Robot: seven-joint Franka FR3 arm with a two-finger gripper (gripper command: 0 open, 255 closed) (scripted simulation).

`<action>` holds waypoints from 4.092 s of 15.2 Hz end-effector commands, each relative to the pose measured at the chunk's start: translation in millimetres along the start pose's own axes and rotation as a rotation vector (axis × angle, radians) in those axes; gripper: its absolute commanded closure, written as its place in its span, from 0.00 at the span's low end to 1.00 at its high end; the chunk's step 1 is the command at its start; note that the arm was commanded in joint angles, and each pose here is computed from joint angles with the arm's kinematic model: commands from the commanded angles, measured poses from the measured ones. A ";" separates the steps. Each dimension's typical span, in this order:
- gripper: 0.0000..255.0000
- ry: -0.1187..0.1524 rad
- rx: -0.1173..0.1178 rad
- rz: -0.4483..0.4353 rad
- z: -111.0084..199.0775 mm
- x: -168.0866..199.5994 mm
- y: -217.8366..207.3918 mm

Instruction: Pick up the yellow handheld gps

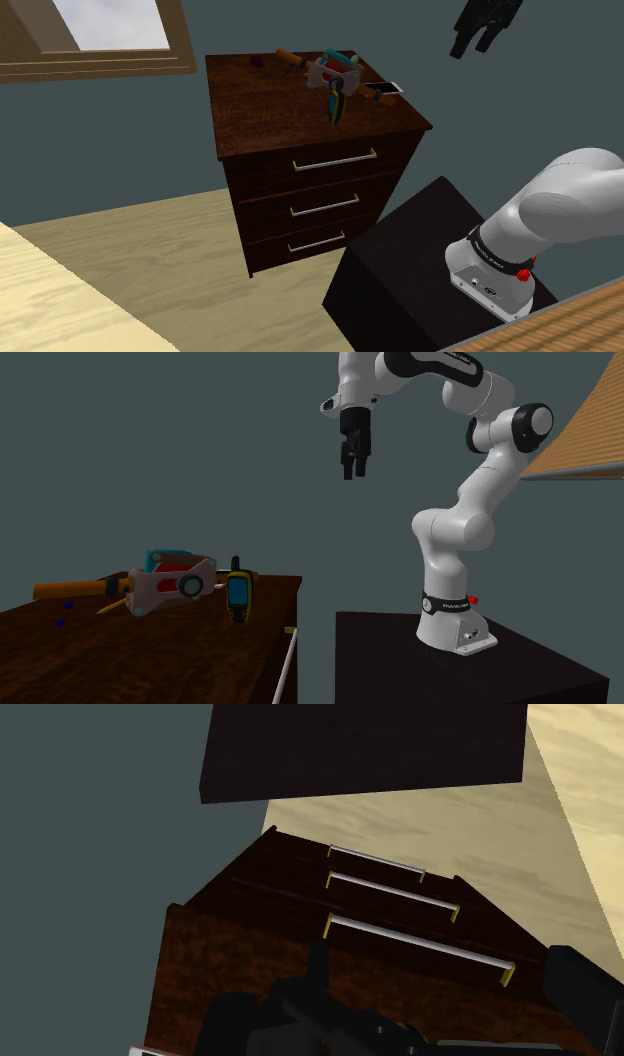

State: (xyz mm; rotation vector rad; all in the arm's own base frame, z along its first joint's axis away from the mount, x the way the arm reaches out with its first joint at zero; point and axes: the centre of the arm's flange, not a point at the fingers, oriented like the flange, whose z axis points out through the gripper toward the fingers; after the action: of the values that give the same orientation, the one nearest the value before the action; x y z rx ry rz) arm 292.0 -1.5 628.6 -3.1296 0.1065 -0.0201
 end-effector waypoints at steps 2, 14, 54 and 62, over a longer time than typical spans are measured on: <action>0.00 -0.003 -0.007 0.001 6.7 11.3 -4.6; 0.00 -0.037 -0.093 0.010 91.5 145.6 -54.7; 1.00 -0.070 -0.178 0.019 182.2 276.9 -95.9; 1.00 -0.070 -0.178 0.019 144.4 277.3 -96.3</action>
State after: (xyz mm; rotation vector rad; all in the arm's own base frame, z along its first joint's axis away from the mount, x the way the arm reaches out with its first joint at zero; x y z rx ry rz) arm 577.5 77.3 485.1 -3.3014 0.1458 0.1055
